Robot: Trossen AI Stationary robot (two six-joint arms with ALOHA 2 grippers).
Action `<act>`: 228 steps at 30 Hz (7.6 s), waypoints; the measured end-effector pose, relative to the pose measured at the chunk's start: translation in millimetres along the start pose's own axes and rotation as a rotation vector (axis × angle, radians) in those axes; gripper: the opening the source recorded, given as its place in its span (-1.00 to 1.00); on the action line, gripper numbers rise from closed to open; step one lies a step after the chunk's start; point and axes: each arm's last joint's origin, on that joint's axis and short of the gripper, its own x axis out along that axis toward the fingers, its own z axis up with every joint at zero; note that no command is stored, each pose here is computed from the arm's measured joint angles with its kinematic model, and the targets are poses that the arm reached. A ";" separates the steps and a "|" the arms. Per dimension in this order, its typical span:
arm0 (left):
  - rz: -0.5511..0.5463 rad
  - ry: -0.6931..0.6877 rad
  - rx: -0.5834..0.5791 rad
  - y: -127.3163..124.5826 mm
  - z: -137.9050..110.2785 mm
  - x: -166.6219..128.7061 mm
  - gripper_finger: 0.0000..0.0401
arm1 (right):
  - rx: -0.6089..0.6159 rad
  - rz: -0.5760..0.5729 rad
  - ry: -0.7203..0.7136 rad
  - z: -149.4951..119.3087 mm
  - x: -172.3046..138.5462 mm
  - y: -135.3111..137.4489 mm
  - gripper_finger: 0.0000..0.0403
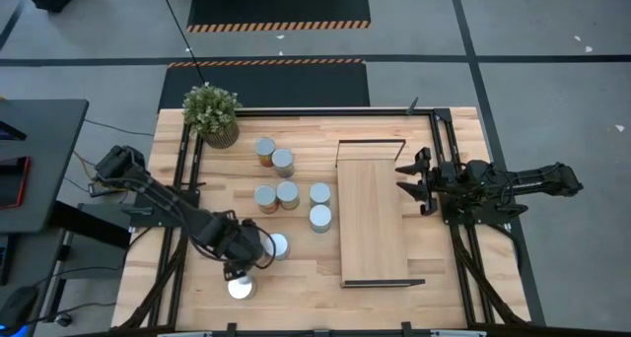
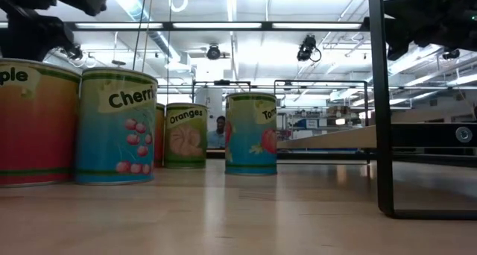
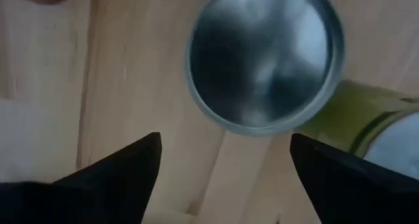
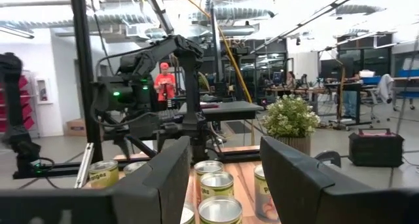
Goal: Pick and place cans onto a shelf
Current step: Put the bottom canned pineapple on the shelf
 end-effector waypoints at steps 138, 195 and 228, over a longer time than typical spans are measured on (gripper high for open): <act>0.244 -0.506 1.225 70.3 285.4 -45.7 0.60 | -0.092 -0.026 0.600 -38.2 92.6 8.6 0.67; 0.297 -0.585 0.520 61.7 222.6 -133.9 0.97 | -0.119 -0.108 0.533 -12.9 27.6 -4.4 0.61; 0.069 -1.047 0.197 90.2 61.1 -91.8 0.97 | -0.016 -0.154 0.448 -52.4 6.0 -14.7 0.61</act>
